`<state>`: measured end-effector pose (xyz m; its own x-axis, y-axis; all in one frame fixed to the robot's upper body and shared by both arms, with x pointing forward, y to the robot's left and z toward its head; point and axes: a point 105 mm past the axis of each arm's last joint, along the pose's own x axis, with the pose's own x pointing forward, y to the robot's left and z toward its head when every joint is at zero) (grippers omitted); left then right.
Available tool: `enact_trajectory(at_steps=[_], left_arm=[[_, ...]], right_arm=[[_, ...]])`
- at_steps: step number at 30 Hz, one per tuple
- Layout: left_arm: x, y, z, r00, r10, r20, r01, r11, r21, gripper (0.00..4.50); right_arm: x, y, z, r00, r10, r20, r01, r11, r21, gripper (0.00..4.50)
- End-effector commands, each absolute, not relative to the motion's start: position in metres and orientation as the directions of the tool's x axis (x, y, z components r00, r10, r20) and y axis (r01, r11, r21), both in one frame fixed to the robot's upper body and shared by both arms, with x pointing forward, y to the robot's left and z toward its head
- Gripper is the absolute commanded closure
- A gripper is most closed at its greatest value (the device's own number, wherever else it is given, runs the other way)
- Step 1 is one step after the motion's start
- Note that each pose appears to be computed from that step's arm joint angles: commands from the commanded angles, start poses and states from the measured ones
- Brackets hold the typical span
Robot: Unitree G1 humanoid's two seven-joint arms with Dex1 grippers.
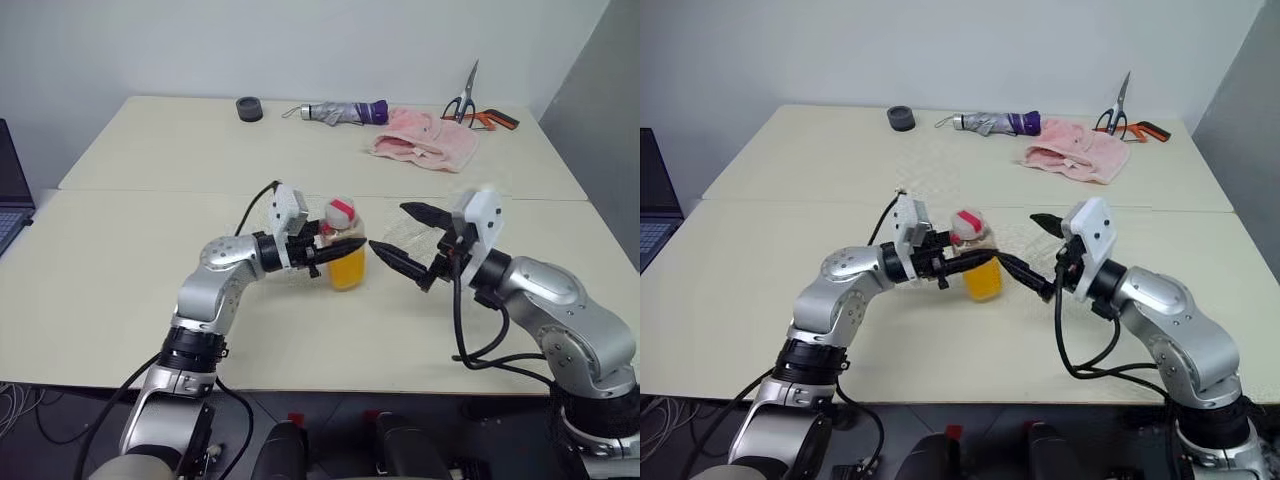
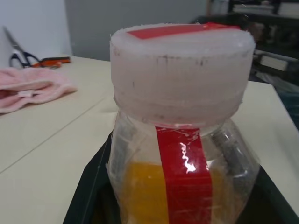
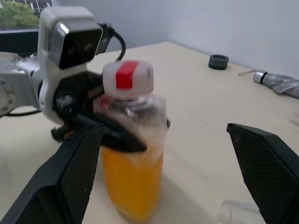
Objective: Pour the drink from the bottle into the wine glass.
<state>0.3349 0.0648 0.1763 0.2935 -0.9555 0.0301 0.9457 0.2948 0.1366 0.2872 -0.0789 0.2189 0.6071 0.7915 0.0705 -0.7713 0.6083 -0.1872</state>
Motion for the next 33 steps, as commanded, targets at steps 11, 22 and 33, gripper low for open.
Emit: enact_trajectory(at_steps=[11,22,33], left_arm=[[0.326,0.052,0.193,0.111,-0.994,0.025,0.974,0.113,0.196,2.68],[0.333,0.050,0.190,0.094,-0.995,-0.020,0.962,0.086,0.259,2.68],[0.334,0.051,0.188,0.104,-0.994,-0.022,0.959,0.094,0.269,2.68]], right_arm=[[0.276,-0.051,0.239,0.502,0.859,0.100,-0.833,0.512,-0.209,0.00],[0.283,-0.037,0.239,0.490,0.864,0.117,-0.839,0.504,-0.205,0.00],[0.291,-0.029,0.235,0.491,0.864,0.111,-0.835,0.503,-0.225,0.64]])
